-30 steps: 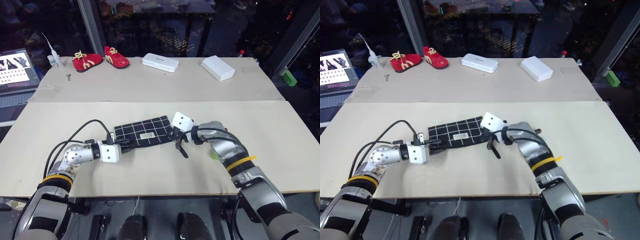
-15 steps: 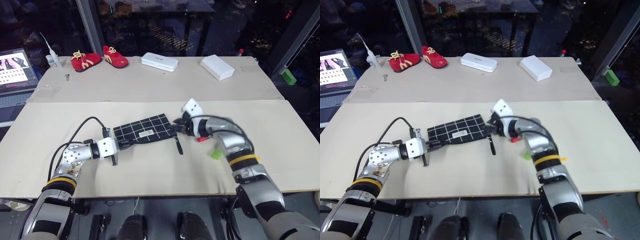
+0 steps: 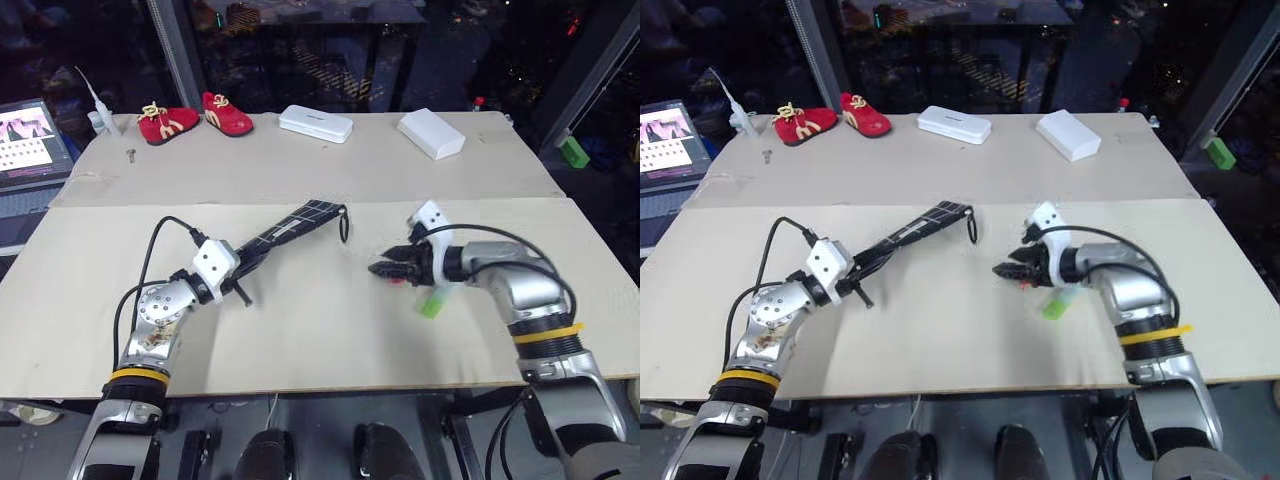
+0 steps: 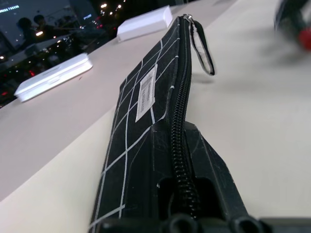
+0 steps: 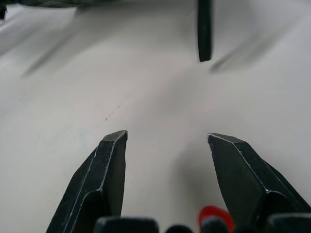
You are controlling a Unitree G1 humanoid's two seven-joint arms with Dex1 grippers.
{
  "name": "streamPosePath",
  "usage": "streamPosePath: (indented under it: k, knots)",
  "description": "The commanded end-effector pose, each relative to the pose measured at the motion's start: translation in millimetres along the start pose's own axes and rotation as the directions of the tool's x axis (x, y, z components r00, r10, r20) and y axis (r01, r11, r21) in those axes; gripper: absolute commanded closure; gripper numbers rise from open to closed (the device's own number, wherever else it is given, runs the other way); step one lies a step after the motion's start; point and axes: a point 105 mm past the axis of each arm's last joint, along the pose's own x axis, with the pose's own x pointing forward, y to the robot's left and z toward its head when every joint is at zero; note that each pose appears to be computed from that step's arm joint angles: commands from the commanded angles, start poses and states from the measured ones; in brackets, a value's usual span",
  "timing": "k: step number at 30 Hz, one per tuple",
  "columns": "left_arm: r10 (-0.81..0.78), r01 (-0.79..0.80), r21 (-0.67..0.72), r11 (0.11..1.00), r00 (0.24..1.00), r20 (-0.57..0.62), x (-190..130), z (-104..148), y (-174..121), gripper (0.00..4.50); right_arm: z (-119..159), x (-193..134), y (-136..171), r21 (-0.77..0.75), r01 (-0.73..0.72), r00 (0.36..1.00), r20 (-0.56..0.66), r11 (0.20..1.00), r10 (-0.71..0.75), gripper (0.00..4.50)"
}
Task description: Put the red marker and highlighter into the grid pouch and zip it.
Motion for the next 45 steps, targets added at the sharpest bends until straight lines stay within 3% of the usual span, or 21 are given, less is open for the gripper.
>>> streamPosePath:
  k: [1, 24, 25, 27, 33, 41, 45]
  knots:
    - [0.028, -0.028, -0.002, 1.000, 0.999, 0.029, -1, 9, 2, 4.50, 24, 16, -10, -0.030, 0.093, 0.994, 0.069, 0.995, -0.091, 1.57]
    - [0.005, -0.004, -0.037, 0.999, 1.000, 0.024, -4, -2, -15, 4.50, 45, 70, -22, -0.043, 0.150, 0.984, 0.107, 0.988, -0.145, 1.57]
    - [0.005, -0.004, -0.037, 0.999, 1.000, 0.024, -5, -2, -15, 4.50, 47, 71, -22, -0.045, 0.149, 0.983, 0.117, 0.988, -0.143, 1.96]
    - [0.006, -0.005, -0.034, 0.999, 1.000, 0.021, -5, -3, -13, 4.50, 48, 71, -17, -0.066, 0.116, 0.986, 0.126, 0.991, -0.107, 2.28]
    - [0.014, -0.013, -0.031, 0.999, 1.000, 0.022, -5, -3, -10, 4.50, 48, 70, -9, -0.100, 0.053, 0.991, 0.126, 0.994, -0.040, 4.41]
    - [0.009, -0.008, -0.029, 1.000, 1.000, 0.029, -1, -2, -9, 4.50, 46, 66, 16, -0.191, -0.089, 0.992, 0.069, 0.978, 0.104, 4.47]
    - [0.008, -0.007, -0.029, 1.000, 0.999, 0.031, -1, -2, -8, 4.50, 44, 66, 43, -0.274, -0.185, 0.980, 0.016, 0.944, 0.197, 4.47]
